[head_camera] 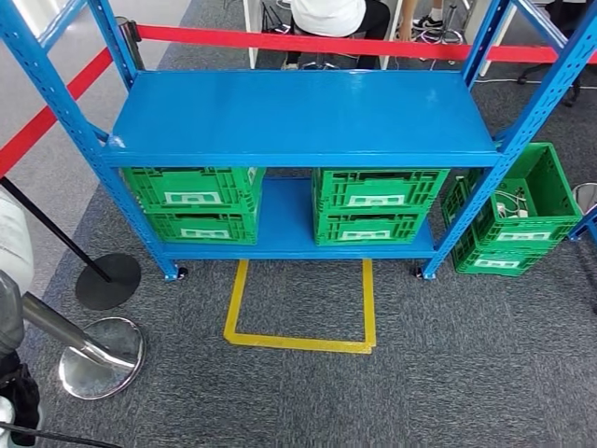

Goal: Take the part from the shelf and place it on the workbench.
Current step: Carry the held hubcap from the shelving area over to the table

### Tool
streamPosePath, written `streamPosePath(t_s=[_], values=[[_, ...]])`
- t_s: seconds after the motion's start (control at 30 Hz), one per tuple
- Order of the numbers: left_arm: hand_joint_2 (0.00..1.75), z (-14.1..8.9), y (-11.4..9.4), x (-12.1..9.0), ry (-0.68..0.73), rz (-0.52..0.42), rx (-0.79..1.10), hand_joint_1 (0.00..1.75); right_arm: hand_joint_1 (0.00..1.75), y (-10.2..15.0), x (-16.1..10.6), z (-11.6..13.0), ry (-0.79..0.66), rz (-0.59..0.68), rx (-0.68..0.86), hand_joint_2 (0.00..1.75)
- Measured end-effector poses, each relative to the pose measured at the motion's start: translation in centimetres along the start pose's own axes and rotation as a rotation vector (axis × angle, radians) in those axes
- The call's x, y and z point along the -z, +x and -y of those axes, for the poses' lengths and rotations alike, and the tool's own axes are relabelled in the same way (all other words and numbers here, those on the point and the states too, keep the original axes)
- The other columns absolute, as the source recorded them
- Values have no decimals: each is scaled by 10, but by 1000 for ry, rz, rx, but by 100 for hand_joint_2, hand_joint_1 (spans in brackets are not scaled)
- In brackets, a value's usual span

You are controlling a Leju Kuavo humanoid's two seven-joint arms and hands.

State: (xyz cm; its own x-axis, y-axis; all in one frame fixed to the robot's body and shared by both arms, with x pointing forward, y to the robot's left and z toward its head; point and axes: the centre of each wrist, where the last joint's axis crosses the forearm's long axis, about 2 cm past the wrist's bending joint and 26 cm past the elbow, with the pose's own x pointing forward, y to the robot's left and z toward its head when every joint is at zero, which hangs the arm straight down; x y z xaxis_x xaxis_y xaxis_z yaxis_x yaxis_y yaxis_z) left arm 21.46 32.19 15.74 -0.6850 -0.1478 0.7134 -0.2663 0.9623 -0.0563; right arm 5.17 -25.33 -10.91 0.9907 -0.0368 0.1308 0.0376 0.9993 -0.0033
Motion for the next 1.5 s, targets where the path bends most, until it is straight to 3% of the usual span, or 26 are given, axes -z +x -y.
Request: streamPosePath(t_s=[0.2, 0.43, 1.5], values=[[175, -3, 6, -3, 6, 14, 12, 175, 0, 3, 0, -3, -49, 98, -41, 175], [175, -8, 7, -5, 8, 13, 16, 175, 0, 1, 0, -6, 54, 105, -43, 175], [175, -12, 12, -9, 40, 9, 5, 175, 0, -5, -1, -6, 72, 147, -122, 175]])
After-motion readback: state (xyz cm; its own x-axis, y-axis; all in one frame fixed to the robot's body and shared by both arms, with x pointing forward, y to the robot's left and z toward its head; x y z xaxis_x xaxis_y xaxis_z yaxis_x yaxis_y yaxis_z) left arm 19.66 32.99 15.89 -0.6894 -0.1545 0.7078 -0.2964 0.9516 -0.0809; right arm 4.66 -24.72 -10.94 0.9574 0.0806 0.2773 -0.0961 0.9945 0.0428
